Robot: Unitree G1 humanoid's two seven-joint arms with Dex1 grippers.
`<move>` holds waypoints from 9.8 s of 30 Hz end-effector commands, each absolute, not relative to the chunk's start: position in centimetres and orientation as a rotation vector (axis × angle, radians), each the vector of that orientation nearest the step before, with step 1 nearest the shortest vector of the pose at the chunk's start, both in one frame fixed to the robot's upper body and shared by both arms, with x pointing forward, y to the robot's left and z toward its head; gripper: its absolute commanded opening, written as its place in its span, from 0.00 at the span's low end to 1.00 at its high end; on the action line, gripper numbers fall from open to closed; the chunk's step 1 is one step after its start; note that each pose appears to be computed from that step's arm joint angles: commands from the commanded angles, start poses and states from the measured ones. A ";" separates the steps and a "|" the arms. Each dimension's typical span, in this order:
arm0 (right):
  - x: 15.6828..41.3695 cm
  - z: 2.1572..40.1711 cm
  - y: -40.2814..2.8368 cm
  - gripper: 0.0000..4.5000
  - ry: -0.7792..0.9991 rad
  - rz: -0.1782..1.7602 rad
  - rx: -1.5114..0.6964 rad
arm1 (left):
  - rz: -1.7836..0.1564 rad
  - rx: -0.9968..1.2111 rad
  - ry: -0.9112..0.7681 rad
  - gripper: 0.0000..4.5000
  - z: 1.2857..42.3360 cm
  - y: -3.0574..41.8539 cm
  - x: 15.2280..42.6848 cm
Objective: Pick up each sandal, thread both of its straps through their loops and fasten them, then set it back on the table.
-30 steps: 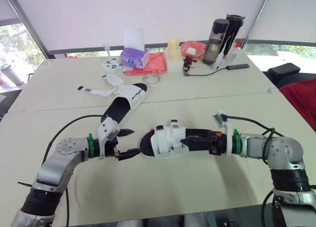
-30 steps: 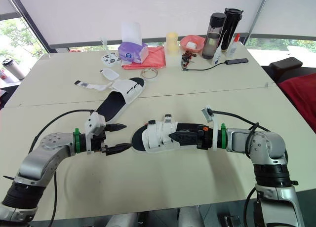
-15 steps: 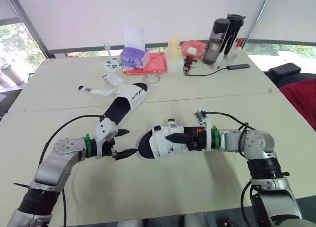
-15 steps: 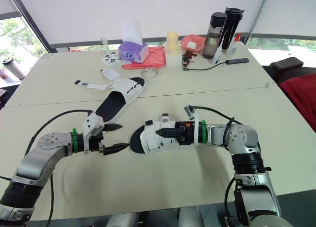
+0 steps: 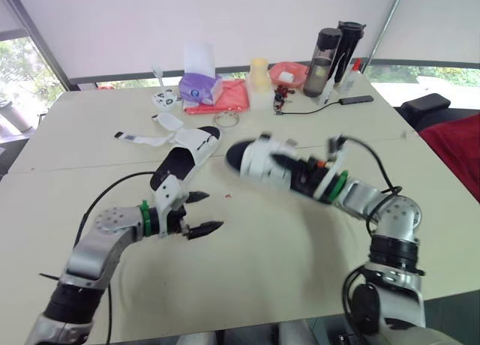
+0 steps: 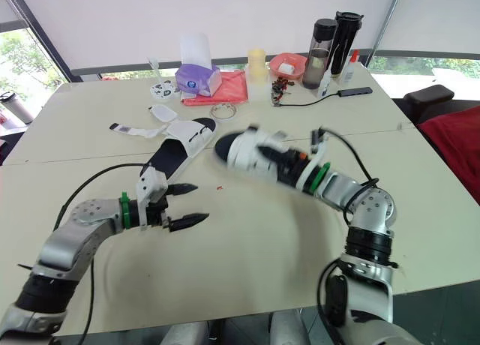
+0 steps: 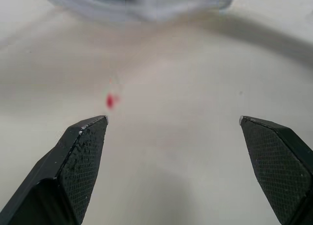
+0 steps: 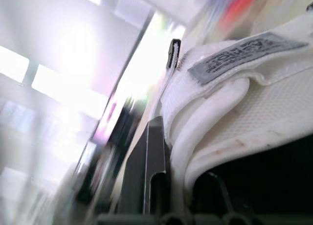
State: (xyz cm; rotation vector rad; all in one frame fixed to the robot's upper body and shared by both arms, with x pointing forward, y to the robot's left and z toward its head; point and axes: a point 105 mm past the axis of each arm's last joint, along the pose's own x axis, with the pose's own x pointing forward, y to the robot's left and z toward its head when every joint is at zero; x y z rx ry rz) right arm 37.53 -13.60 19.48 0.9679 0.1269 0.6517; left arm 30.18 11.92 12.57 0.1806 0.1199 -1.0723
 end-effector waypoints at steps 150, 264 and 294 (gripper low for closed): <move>28.6 17.6 -15.7 1.00 -0.087 0.635 -0.188 | -1.003 1.665 -1.220 0.00 11.9 8.6 31.2; 29.5 8.0 -8.0 0.01 0.293 1.310 -0.287 | -0.733 -0.860 0.491 1.00 13.3 15.1 39.9; 29.3 7.2 -7.6 0.00 0.279 1.300 -0.319 | -0.764 -0.673 0.174 0.01 16.7 11.5 44.4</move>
